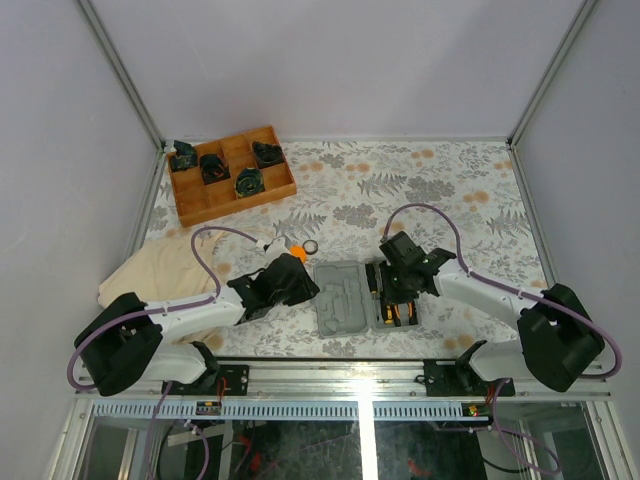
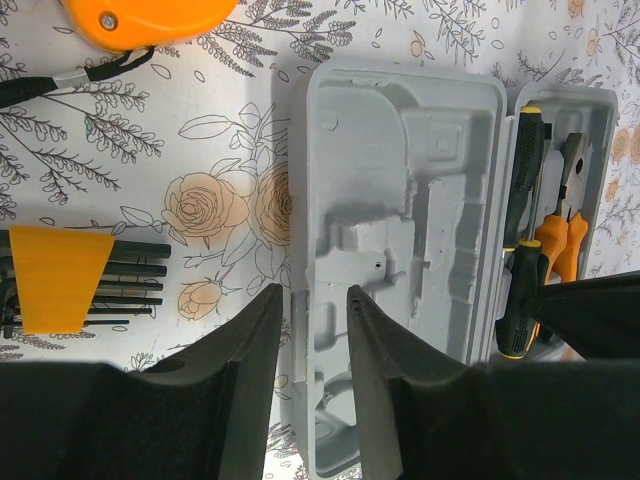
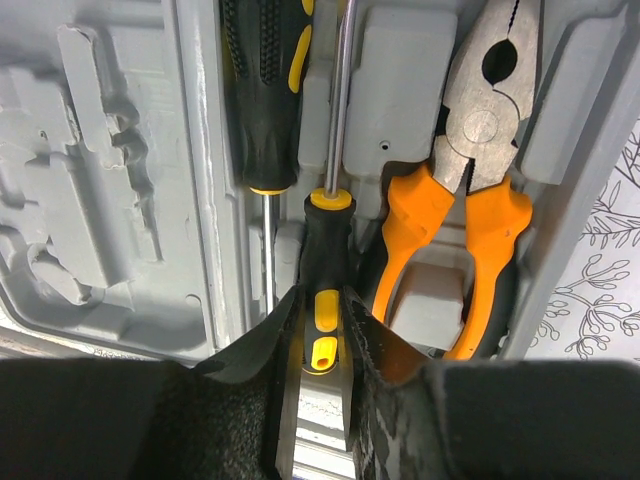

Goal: Sort the tools into containers
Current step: Adjust the screwdriver in the storage box.

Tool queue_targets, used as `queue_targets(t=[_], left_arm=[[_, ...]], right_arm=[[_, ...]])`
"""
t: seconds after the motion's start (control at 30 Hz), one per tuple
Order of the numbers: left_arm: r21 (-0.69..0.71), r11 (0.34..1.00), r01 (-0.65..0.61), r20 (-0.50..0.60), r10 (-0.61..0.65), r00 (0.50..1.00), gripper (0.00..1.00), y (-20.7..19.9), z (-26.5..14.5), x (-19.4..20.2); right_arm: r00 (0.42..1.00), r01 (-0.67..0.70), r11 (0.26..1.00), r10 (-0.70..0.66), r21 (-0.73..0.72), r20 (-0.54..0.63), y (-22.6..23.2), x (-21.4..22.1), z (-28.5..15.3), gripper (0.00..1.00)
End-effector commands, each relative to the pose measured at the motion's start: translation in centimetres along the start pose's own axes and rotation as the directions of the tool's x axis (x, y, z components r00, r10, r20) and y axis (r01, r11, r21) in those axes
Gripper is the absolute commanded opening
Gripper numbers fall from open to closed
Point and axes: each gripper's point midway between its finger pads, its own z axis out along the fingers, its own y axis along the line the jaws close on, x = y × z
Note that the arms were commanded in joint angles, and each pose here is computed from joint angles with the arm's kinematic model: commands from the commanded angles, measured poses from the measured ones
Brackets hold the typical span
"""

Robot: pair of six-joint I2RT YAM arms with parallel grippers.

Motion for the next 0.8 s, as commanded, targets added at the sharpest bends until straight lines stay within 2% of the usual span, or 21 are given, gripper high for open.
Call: queue_targets(t=[0.0,0.57,0.77], left_arm=[[0.006,1.0,-0.009,0.013,0.009,1.0,0.31,-0.2,0.1,-0.2],[0.014,1.0,-0.023,0.006,0.023,1.0,0.31,-0.4,0.3,-0.1],[0.024,0.999,-0.032,0.006,0.032,0.999,0.3,-0.8,0.2,-0.1]], right_arm=[[0.993,0.014,0.994,-0.001,0.112,-0.118,-2.2,2.8,0.3,0.23],[0.971,0.077,0.956,-0.008,0.282,-0.237,-4.1,5.4,2.8,0.01],[0.958,0.088,0.954,-0.002,0.288,-0.287,-4.3,6.5,3.8,0.0]])
